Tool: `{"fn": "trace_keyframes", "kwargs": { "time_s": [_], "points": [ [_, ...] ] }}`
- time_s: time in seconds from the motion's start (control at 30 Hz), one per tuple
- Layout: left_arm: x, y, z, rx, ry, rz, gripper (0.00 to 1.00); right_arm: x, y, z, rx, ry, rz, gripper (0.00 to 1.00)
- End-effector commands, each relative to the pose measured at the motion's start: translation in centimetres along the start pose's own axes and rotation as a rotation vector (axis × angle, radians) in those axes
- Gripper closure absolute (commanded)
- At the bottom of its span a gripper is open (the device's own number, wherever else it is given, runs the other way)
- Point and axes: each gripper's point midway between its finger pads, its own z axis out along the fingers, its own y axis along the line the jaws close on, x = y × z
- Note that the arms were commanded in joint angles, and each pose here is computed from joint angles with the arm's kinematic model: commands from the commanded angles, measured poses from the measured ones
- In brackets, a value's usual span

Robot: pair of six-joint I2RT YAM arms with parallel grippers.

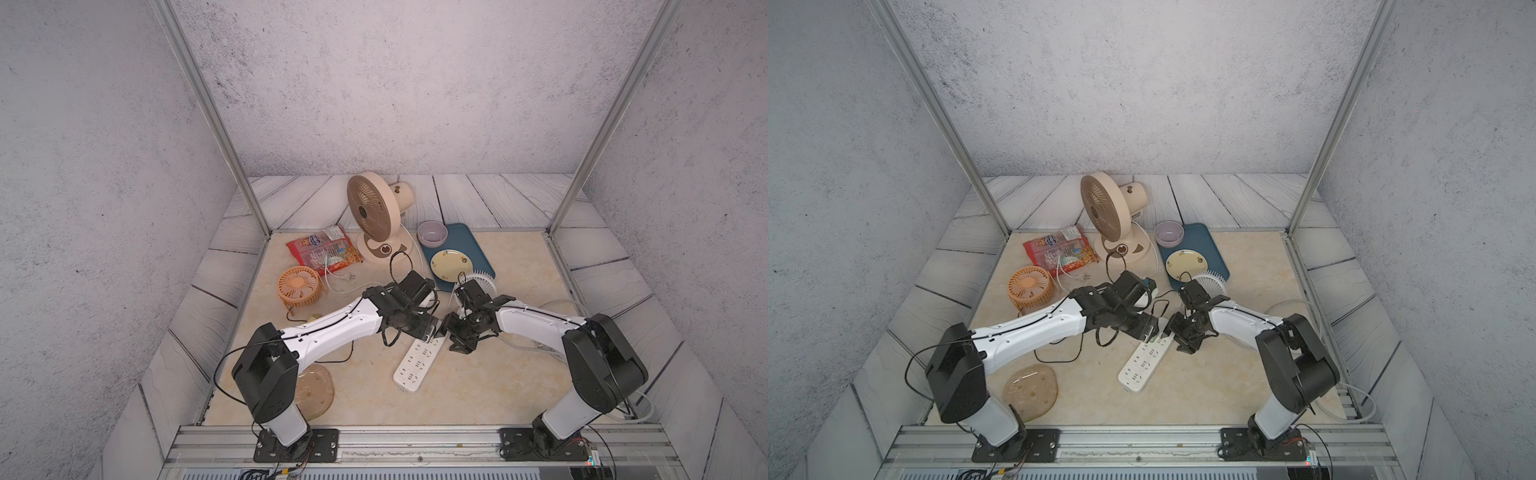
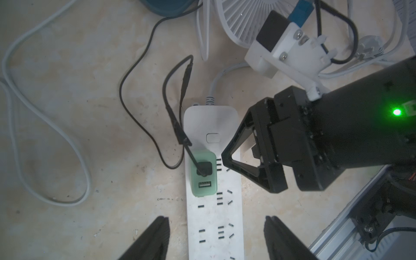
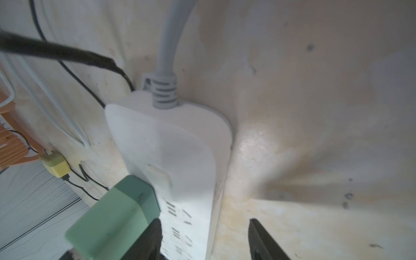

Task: Unplug the desk fan from the power strip
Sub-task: Remove the plug from the socket.

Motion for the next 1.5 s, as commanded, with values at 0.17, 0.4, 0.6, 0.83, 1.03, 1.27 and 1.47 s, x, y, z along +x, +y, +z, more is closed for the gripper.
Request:
{"fn": "trace_keyframes", "kwargs": {
  "time_s": [0.17, 0.4, 0.6, 0.83, 1.03, 1.27, 1.47],
  "points": [
    [0.2, 0.7, 1.9, -0.069, 0.061, 0.044, 0.30, 0.0, -0.1, 1.2, -0.005, 0.030, 0.016, 0.39],
    [0.3, 1.2, 3.2, -0.097, 0.083, 0.043, 0.33, 0.1, -0.5, 1.9, 0.002, 0.046, 0.029, 0.41],
    [0.6, 1.2, 4.5, -0.088, 0.112, 0.038, 0.45, 0.5, -1.7, 2.5, 0.021, 0.058, 0.056, 0.43],
    [0.8, 1.3, 5.7, -0.092, 0.138, 0.044, 0.49, 0.6, -2.2, 2.8, 0.031, 0.064, 0.069, 0.45],
    [0.9, 1.3, 6.1, -0.095, 0.145, 0.044, 0.54, 0.6, -2.4, 2.8, 0.041, 0.062, 0.075, 0.47],
    [1.0, 1.1, 6.6, -0.084, 0.152, 0.040, 0.66, 0.7, -2.8, 2.9, 0.056, 0.065, 0.079, 0.48],
    [0.7, 1.1, 6.3, -0.085, 0.144, 0.046, 0.78, 0.7, -3.2, 3.1, 0.072, 0.068, 0.083, 0.48]
  ]
}}
